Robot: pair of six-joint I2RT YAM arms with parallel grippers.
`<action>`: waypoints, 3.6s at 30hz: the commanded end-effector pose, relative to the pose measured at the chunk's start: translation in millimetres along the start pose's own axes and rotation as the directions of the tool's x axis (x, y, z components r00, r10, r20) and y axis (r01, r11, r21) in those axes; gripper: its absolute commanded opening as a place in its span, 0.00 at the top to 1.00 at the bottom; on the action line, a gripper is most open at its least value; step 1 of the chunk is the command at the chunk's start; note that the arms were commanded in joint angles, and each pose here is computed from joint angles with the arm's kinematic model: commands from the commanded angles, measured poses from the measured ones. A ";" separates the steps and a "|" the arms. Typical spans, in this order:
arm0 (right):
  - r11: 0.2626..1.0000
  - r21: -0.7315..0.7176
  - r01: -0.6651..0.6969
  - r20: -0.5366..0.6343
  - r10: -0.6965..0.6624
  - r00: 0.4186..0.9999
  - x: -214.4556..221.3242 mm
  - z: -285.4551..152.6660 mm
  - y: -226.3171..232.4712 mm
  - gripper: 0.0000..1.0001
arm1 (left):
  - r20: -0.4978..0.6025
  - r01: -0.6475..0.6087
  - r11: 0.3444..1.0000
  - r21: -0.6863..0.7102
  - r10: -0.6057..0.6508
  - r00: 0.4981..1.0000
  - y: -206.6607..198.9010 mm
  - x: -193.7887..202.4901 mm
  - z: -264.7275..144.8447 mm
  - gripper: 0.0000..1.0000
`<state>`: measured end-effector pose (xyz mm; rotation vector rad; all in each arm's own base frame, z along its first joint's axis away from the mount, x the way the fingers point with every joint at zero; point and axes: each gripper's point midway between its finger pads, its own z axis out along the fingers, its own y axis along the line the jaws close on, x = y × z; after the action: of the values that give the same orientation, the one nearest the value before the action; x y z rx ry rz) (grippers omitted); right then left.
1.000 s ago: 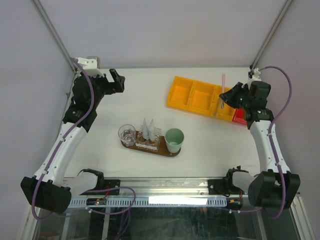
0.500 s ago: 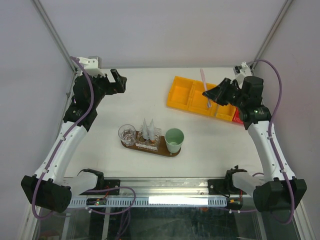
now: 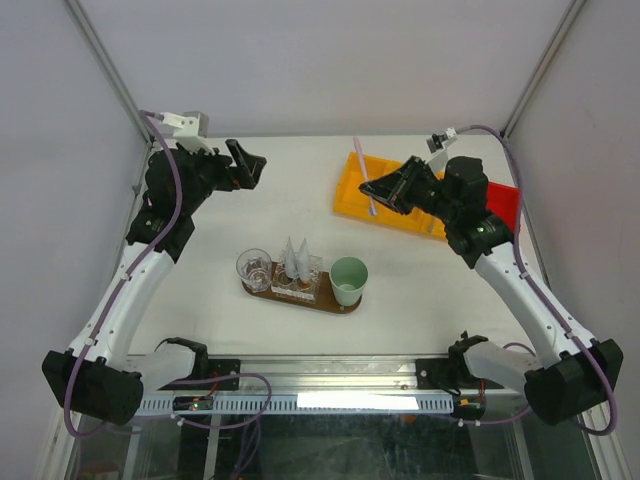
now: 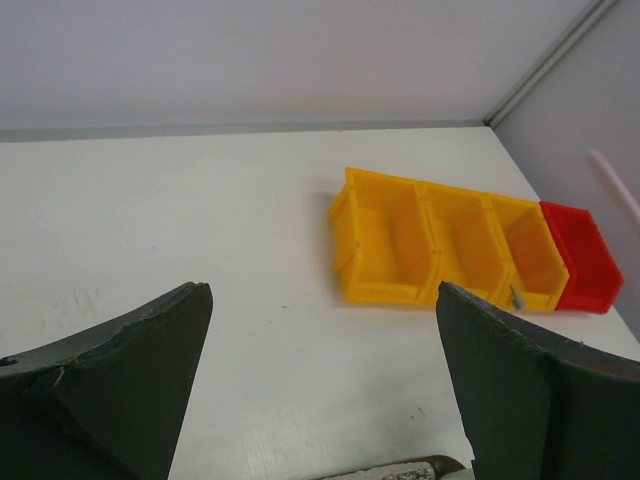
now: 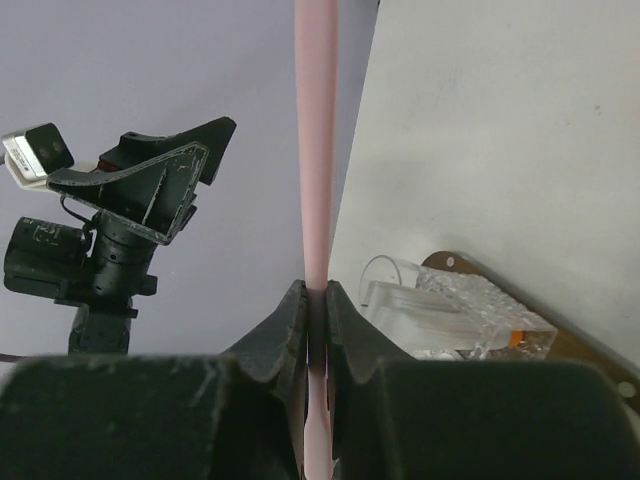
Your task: Prepare toiletry sets of a toothbrush and toothpaste on the tray
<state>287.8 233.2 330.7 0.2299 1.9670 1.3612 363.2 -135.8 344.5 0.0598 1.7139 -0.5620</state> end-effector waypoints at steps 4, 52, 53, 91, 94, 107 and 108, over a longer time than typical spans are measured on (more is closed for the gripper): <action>0.987 -0.063 -0.151 0.066 0.155 0.986 -3.2 18.2 30.1 1.00 | 0.098 0.018 0.974 0.226 -0.042 0.994 -48.6 -29.7 -19.5 0.01; 0.790 0.290 -0.540 0.254 0.480 0.840 11.2 4.6 -17.9 1.00 | -0.120 -0.477 0.862 0.173 0.499 0.858 -247.1 81.7 -34.2 0.48; 0.789 0.290 -0.542 0.255 0.482 0.838 11.3 4.6 -17.5 1.00 | -0.125 -0.490 0.854 0.176 0.513 0.849 -248.0 84.8 -32.2 0.48; 0.765 0.247 -0.595 0.242 0.546 0.802 15.0 7.6 -14.4 1.00 | -0.157 -0.610 0.785 0.111 0.620 0.769 -255.0 106.0 -9.0 0.82; 0.766 0.241 -0.596 0.245 0.547 0.801 14.0 7.6 -13.0 1.00 | -0.155 -0.609 0.786 0.107 0.618 0.771 -255.3 104.9 -9.6 0.71; 0.776 0.230 -0.588 0.238 0.540 0.807 15.6 4.8 -12.7 0.90 | -0.151 -0.614 0.787 0.063 0.616 0.773 -252.1 98.5 -7.0 1.00; 0.783 0.229 -0.578 0.242 0.529 0.813 14.8 3.8 -13.4 0.82 | -0.146 -0.600 0.797 0.064 0.603 0.785 -252.0 95.5 -9.3 1.00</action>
<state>283.1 239.0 281.2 1.1785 2.1333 1.2320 250.5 -376.8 304.6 0.7485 1.7621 0.0112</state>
